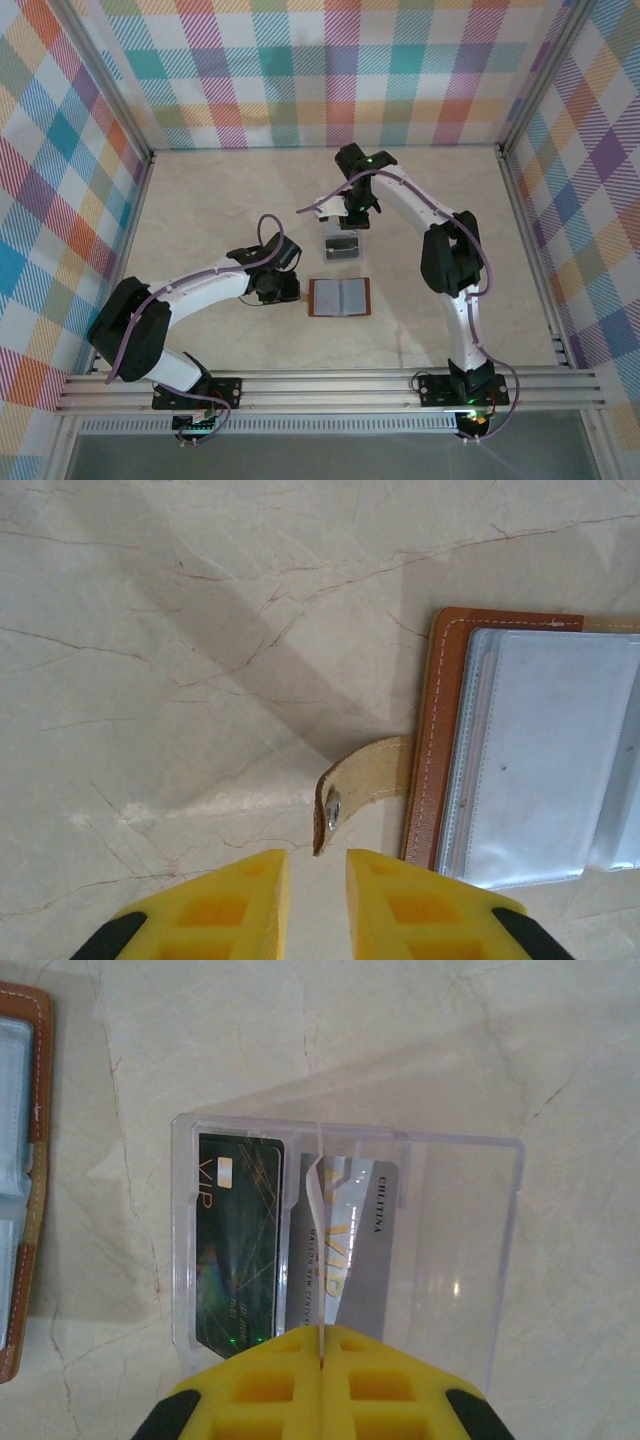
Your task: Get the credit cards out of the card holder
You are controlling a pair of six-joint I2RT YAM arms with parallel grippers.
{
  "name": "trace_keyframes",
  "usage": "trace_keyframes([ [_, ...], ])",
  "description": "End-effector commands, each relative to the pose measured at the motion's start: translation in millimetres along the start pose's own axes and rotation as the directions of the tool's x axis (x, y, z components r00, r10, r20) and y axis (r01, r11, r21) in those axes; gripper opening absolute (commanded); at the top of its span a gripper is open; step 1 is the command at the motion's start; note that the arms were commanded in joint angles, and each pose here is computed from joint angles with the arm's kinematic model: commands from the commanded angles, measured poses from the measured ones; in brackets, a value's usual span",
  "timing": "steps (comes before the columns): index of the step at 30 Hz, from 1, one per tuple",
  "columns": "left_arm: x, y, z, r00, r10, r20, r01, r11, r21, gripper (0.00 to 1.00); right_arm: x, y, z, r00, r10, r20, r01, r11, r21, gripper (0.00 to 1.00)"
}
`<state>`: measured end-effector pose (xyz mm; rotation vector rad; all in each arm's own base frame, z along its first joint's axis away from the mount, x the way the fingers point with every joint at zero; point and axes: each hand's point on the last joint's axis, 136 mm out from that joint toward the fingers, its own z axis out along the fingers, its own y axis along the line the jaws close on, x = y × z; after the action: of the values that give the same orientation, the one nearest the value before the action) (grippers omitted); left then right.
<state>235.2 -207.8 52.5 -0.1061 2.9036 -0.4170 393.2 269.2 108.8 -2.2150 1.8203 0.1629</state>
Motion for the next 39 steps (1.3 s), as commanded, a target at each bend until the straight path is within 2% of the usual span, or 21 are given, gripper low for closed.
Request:
trace_keyframes([
  [1, 3, 9, -2, 1.000, -0.030, -0.005, 0.029, 0.999, -0.017, 0.23, 3, 10, 4, 1.000, -0.005, 0.011, 0.006, 0.999, -0.053, 0.00],
  [11, 3, 7, -1, 0.999, -0.030, -0.009, 0.030, 0.999, -0.012, 0.23, 11, 22, 21, 0.999, 0.029, -0.014, -0.030, 0.992, -0.123, 0.02],
  [24, 4, 7, -1, 0.999, -0.035, -0.009, 0.035, 0.999, -0.006, 0.23, 8, 11, 22, 0.998, 0.061, -0.006, -0.061, 0.995, -0.085, 0.06],
  [28, 3, 6, -1, 0.999, -0.034, -0.008, 0.034, 0.999, -0.005, 0.23, 10, 9, 22, 0.998, 0.067, -0.022, -0.068, 0.995, -0.074, 0.17],
  [31, 3, 6, -1, 0.999, -0.034, -0.009, 0.033, 0.999, -0.005, 0.23, 10, 6, 21, 0.998, 0.068, -0.020, -0.069, 0.996, -0.060, 0.20],
  [39, 3, 6, -1, 0.999, -0.033, -0.007, 0.033, 0.999, -0.001, 0.23, 6, -11, 6, 0.997, 0.082, -0.002, -0.082, 0.996, 0.042, 0.24],
])
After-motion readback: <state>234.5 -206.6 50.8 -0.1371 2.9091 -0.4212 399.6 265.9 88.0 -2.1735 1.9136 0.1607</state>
